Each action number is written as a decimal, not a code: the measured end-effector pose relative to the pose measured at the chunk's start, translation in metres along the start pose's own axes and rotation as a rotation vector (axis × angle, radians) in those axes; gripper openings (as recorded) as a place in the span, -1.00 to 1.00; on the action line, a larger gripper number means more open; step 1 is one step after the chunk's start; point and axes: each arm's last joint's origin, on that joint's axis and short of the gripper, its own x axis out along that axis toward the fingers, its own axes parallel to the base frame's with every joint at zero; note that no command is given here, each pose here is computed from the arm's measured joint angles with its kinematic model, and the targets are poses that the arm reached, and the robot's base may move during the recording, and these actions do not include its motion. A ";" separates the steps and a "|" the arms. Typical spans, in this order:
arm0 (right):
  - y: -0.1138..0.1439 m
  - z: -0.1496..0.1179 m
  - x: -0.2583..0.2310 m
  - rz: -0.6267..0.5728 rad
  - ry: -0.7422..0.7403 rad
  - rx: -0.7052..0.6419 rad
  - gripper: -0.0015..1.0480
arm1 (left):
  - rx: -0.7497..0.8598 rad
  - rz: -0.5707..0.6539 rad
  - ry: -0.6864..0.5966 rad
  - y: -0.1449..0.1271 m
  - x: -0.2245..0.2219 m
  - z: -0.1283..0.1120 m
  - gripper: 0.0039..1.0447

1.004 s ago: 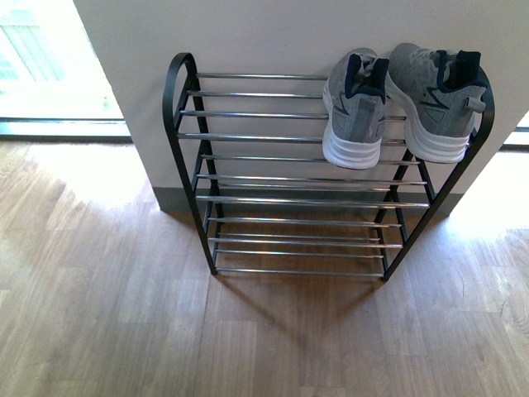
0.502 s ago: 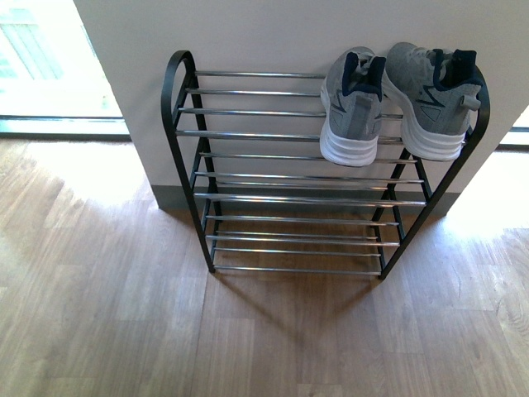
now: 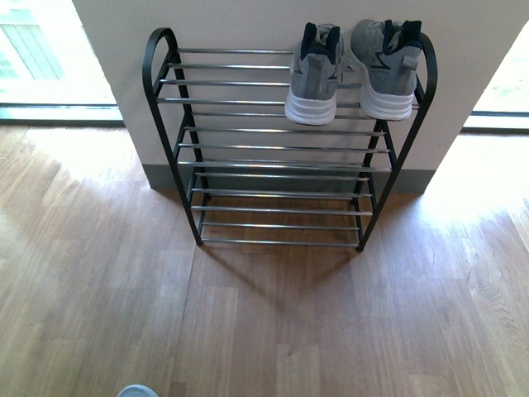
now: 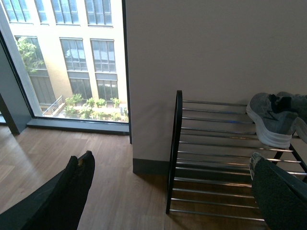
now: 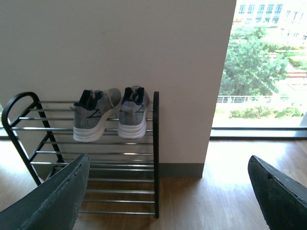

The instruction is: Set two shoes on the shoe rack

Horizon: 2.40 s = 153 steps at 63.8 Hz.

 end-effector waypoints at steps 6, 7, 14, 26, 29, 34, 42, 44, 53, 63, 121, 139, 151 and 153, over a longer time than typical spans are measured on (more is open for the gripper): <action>0.000 0.000 0.000 -0.003 0.000 0.000 0.82 | 0.000 -0.001 0.000 0.000 0.000 0.000 0.83; 0.000 0.000 0.000 -0.003 0.000 0.000 0.82 | 0.000 -0.001 0.000 0.000 0.000 0.000 0.83; 0.000 0.000 0.000 -0.002 0.000 0.000 0.82 | 0.000 0.000 0.000 0.000 0.000 0.000 0.83; 0.000 0.000 0.000 0.005 0.000 0.000 0.82 | 0.000 0.003 0.000 0.000 0.000 0.000 0.83; 0.000 0.000 0.000 0.004 0.001 0.000 0.82 | 0.000 0.003 0.000 0.000 0.000 0.000 0.83; 0.000 0.000 0.000 0.002 0.001 0.000 0.82 | 0.000 0.002 0.000 0.000 0.000 0.000 0.83; 0.000 0.000 0.000 0.002 0.001 0.000 0.82 | 0.000 0.002 0.000 0.000 0.000 0.000 0.83; 0.000 0.000 0.000 0.002 0.001 0.000 0.82 | 0.000 0.002 0.000 0.000 0.000 0.000 0.83; 0.000 0.000 0.000 0.001 0.001 0.000 0.82 | 0.000 0.001 0.000 0.000 0.000 0.000 0.83; 0.000 0.000 0.000 0.002 0.002 0.000 0.82 | 0.000 0.001 0.000 0.000 0.000 0.000 0.83; 0.000 0.000 0.000 0.001 0.001 0.000 0.82 | 0.000 0.001 0.000 0.000 0.000 0.000 0.83; 0.000 0.000 0.000 0.001 0.002 0.000 0.82 | 0.000 0.001 0.000 0.000 0.000 0.000 0.83; 0.000 0.000 0.000 0.001 0.002 0.000 0.82 | 0.000 0.001 0.000 0.000 0.000 0.000 0.83; 0.000 0.000 0.000 0.001 0.002 0.000 0.82 | 0.000 0.001 0.000 0.000 0.000 0.000 0.83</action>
